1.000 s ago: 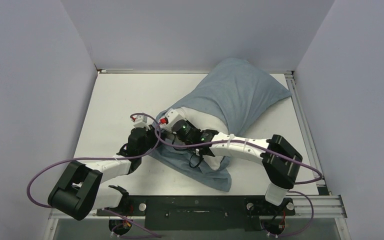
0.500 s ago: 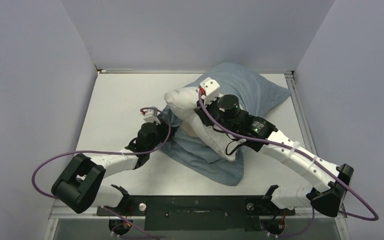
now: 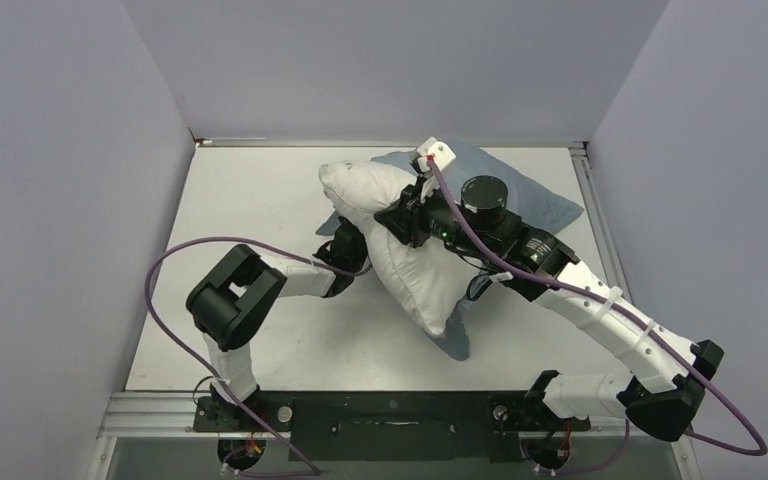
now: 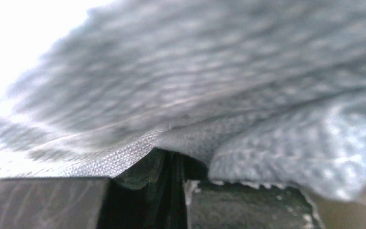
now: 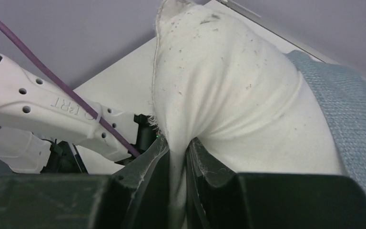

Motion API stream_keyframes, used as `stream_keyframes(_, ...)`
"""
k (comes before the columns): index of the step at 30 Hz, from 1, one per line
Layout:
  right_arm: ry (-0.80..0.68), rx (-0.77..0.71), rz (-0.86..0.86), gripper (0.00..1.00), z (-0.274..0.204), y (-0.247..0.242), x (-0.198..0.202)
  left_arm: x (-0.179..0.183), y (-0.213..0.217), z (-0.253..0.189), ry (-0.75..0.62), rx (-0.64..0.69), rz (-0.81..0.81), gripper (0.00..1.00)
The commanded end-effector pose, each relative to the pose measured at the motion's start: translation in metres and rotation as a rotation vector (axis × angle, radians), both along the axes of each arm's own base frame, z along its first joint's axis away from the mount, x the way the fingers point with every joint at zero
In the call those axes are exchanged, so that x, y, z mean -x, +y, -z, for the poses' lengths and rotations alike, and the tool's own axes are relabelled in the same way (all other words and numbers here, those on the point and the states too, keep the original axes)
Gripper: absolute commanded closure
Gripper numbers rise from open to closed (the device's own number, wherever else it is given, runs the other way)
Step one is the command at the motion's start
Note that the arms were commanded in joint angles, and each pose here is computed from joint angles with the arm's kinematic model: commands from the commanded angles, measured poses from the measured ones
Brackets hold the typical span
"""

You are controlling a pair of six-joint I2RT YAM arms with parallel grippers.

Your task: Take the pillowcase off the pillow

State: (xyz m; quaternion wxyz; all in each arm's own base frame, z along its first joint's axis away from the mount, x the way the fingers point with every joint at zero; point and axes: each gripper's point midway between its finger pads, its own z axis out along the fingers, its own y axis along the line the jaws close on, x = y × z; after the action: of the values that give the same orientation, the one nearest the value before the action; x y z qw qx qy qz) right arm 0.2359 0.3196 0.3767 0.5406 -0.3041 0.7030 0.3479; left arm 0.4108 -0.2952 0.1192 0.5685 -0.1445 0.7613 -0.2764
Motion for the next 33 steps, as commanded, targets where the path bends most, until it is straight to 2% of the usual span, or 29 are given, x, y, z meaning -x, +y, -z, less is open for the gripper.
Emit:
stream_keyframes(1, -0.018, -0.225, -0.198, 0.95, -0.044, 0.026, 0.036, -0.049, -0.003, -0.038, -0.065, 0.040, -0.021, 0.95)
stream_keyframes(4, 0.038, -0.158, -0.155, 0.92, -0.008, 0.027, 0.026, -0.050, 0.019, -0.048, -0.065, 0.079, -0.026, 0.63)
stream_keyframes(6, 0.074, -0.108, -0.120, 0.82, 0.015, 0.027, 0.018, -0.048, 0.049, -0.044, -0.023, 0.105, -0.072, 0.48)
stream_keyframes(11, 0.134, -0.027, -0.081, 0.60, 0.048, 0.031, 0.005, -0.017, 0.121, -0.025, 0.116, 0.137, -0.203, 0.21)
stream_keyframes(15, 0.133, 0.014, -0.009, 0.43, 0.054, 0.019, -0.006, 0.022, 0.169, -0.028, 0.188, 0.083, -0.306, 0.05)
stream_keyframes(18, 0.116, 0.056, 0.138, 0.26, 0.059, -0.008, -0.022, 0.046, 0.191, -0.047, 0.175, 0.038, -0.339, 0.02)
stream_keyframes(25, 0.152, 0.128, 0.513, 0.01, 0.092, -0.097, -0.054, 0.101, 0.201, -0.087, 0.120, -0.045, -0.245, 0.04)
stream_keyframes(26, 0.168, 0.128, 0.547, 0.00, 0.100, -0.108, -0.056, 0.108, 0.197, -0.091, 0.112, -0.059, -0.208, 0.04)
stream_keyframes(28, 0.201, 0.124, 0.608, 0.07, 0.114, -0.130, -0.058, 0.122, 0.187, -0.095, 0.103, -0.100, -0.129, 0.01)
stream_keyframes(33, 0.261, 0.148, 0.673, 0.10, 0.158, -0.159, -0.054, 0.160, 0.145, -0.098, 0.096, -0.228, 0.075, 0.00)
